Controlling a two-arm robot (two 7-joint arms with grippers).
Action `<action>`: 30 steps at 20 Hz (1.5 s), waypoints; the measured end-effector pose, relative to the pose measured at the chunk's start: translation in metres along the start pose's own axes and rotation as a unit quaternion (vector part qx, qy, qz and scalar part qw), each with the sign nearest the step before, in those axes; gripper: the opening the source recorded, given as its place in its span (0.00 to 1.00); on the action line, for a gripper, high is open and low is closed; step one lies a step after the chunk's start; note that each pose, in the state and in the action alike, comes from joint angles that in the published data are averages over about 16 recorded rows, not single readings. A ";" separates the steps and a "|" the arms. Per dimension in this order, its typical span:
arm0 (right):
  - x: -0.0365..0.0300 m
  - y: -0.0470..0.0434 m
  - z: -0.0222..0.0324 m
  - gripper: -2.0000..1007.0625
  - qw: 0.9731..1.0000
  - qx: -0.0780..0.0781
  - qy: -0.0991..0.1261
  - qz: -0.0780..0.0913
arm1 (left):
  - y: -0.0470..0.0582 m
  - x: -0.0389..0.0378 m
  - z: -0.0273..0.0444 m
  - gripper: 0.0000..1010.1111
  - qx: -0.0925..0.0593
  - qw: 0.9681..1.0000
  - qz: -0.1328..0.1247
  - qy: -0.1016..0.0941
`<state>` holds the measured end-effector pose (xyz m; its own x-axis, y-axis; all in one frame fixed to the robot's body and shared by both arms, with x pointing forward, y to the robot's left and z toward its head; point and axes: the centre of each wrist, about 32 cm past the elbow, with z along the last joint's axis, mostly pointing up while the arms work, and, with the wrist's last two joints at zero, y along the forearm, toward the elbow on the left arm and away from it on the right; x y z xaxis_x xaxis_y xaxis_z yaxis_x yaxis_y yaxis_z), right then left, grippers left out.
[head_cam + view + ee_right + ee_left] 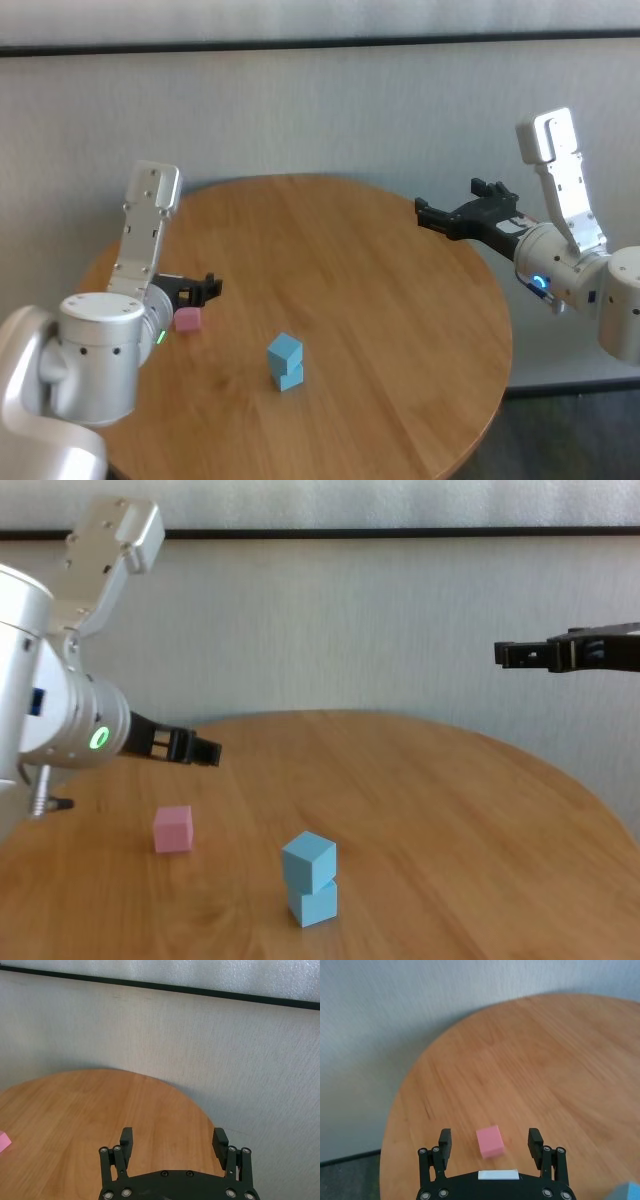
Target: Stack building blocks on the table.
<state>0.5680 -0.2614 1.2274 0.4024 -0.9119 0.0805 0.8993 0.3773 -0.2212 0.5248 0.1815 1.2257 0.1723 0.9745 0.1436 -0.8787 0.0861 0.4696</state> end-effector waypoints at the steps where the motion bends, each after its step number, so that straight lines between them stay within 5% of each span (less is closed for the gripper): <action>1: -0.0001 0.0000 0.0001 1.00 1.000 0.000 0.000 0.000 | -0.003 -0.0018 -0.0004 0.99 -0.001 1.000 0.006 0.005; 10: -0.0005 0.0002 0.0005 1.00 1.000 0.000 0.001 0.002 | -0.027 -0.0063 -0.0112 0.99 -0.002 0.999 0.034 0.026; 17: -0.0008 0.0003 0.0007 1.00 1.000 0.000 0.001 0.002 | -0.039 0.0034 -0.0193 0.99 0.008 0.999 0.034 0.032; 30: -0.0010 0.0004 0.0009 1.00 1.000 0.000 0.001 0.003 | -0.043 0.0191 -0.0305 0.99 0.015 0.999 0.014 0.038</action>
<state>0.5681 -0.2603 1.2282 0.4066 -0.9104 0.0771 0.8971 0.3818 -0.2222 0.5524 0.2027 1.1816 0.1121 0.9896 0.0903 -0.8683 0.0534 0.4931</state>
